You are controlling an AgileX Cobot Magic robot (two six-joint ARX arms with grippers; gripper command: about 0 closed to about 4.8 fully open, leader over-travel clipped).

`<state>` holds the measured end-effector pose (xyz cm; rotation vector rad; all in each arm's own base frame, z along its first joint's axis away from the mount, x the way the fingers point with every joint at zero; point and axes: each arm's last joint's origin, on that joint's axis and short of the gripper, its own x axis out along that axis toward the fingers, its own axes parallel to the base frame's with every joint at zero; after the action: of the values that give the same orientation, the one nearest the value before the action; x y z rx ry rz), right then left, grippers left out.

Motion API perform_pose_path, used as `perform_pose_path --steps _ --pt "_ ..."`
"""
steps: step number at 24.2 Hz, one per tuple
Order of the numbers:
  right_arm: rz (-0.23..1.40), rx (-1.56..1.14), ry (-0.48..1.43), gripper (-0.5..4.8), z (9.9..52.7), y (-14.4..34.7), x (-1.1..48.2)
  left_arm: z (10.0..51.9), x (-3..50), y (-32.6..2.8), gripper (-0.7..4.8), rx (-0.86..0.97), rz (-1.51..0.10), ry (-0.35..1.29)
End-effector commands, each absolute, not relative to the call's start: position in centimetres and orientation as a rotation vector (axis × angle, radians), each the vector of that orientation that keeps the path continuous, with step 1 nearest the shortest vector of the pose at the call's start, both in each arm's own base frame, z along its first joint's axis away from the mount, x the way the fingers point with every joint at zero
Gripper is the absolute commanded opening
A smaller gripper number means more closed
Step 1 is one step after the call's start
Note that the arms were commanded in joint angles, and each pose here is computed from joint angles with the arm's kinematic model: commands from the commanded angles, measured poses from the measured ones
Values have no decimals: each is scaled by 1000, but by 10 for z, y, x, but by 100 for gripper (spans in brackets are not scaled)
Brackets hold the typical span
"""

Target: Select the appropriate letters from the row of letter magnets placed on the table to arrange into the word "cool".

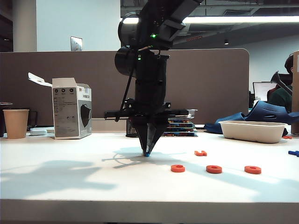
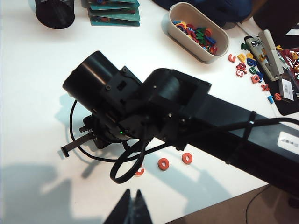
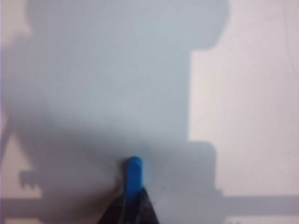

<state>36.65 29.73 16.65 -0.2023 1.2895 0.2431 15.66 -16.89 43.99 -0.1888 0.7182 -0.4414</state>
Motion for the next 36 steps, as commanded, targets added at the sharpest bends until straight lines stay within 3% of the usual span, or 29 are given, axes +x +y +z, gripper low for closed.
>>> perform_pose_path --steps 1,7,11,19,25,36 --pt "216 -285 1401 -9 145 292 363 444 156 -168 -5 -201 -450 692" --pt "180 -242 1264 -9 225 263 384 444 156 -168 -5 -200 -450 693" --pt "146 -139 1130 -9 314 203 374 444 156 -168 -5 -201 -450 692" --pt "40 -38 1016 -9 389 114 341 444 156 -168 -5 -202 -450 691" --pt "-5 -24 1053 -8 370 87 311 444 156 -168 -5 -201 -450 692" --pt "57 41 1191 -9 252 79 270 444 156 -168 -5 -200 -450 693"
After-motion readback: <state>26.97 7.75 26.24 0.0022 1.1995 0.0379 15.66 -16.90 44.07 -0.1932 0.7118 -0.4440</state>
